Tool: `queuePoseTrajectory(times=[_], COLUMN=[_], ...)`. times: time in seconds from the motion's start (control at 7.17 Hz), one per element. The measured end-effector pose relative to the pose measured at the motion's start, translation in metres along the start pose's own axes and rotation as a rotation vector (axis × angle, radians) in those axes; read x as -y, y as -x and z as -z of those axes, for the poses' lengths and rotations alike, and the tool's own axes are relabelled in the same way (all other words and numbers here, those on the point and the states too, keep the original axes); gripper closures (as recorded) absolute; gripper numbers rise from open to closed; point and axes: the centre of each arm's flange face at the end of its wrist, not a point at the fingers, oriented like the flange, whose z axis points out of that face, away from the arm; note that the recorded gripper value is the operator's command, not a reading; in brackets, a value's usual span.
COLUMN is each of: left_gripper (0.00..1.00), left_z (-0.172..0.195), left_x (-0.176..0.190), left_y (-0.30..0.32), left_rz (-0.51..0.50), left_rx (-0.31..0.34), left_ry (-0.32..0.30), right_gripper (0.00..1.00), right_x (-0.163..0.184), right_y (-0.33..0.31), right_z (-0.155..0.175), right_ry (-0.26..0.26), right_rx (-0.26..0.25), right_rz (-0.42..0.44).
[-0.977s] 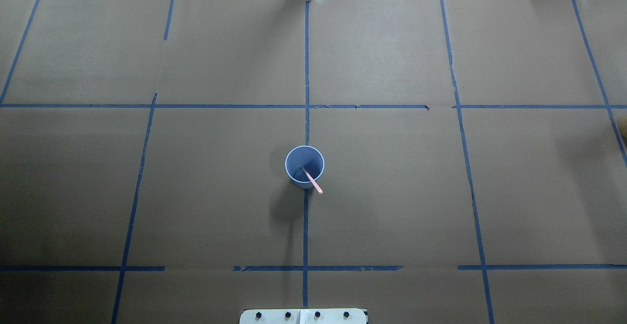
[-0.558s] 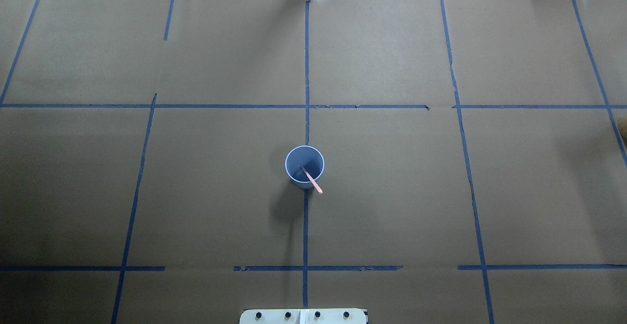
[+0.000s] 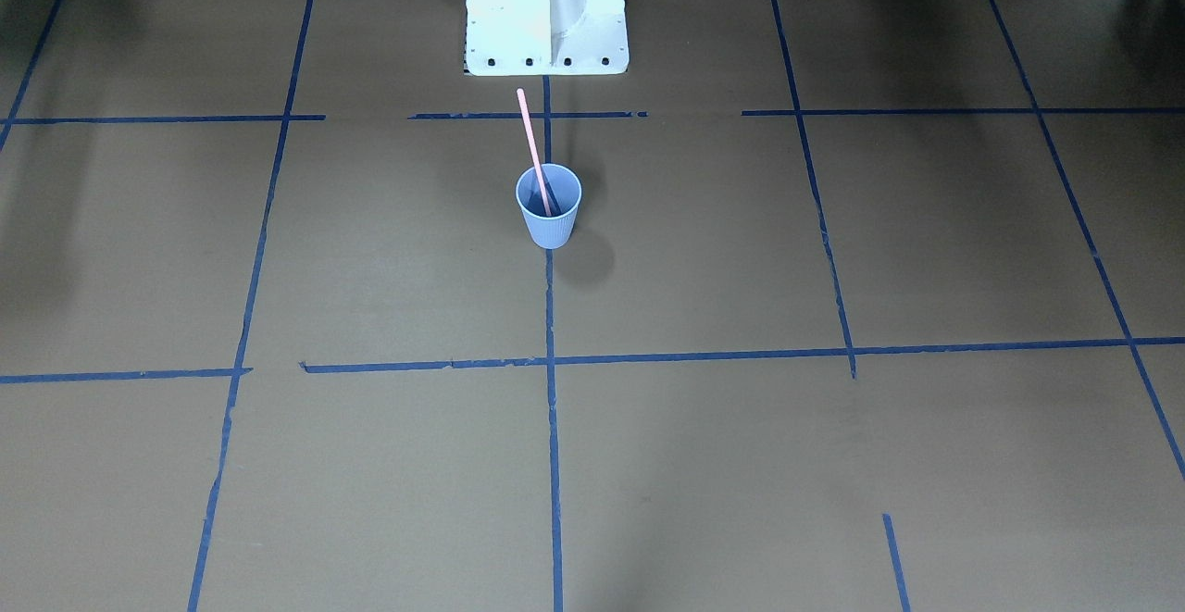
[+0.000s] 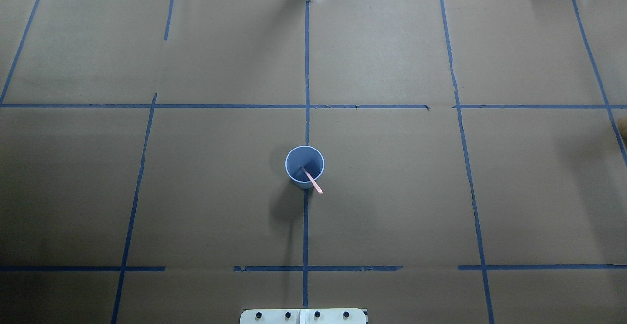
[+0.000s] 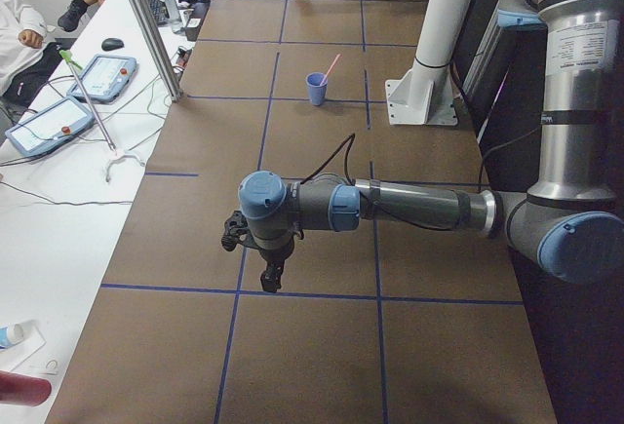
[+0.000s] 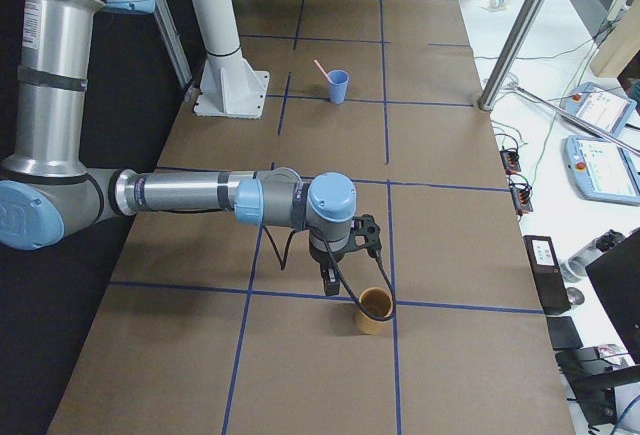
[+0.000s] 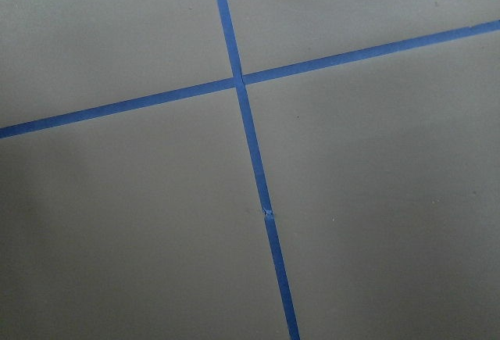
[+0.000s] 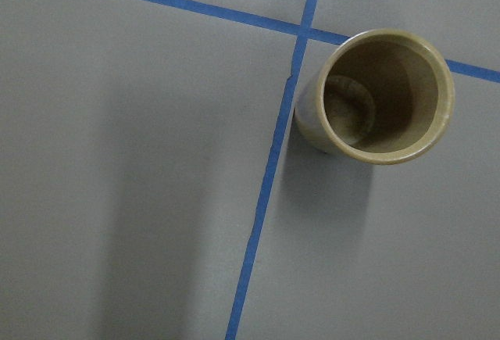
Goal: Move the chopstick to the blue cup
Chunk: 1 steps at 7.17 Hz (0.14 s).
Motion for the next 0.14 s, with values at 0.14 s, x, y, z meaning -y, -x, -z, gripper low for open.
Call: queuePoseTrajectory(times=[0.14], left_gripper=[0.00], left_z=[-0.0005], left_x=[-0.0012], left_y=[0.0003], left_rz=[0.001], left_rx=[0.000], left_ry=[0.002], right_gripper=[0.00], right_x=[-0.0005], right_y=[-0.0002], right_z=[-0.0003], right_ry=[0.000], right_rx=[0.000], right_rz=[0.000])
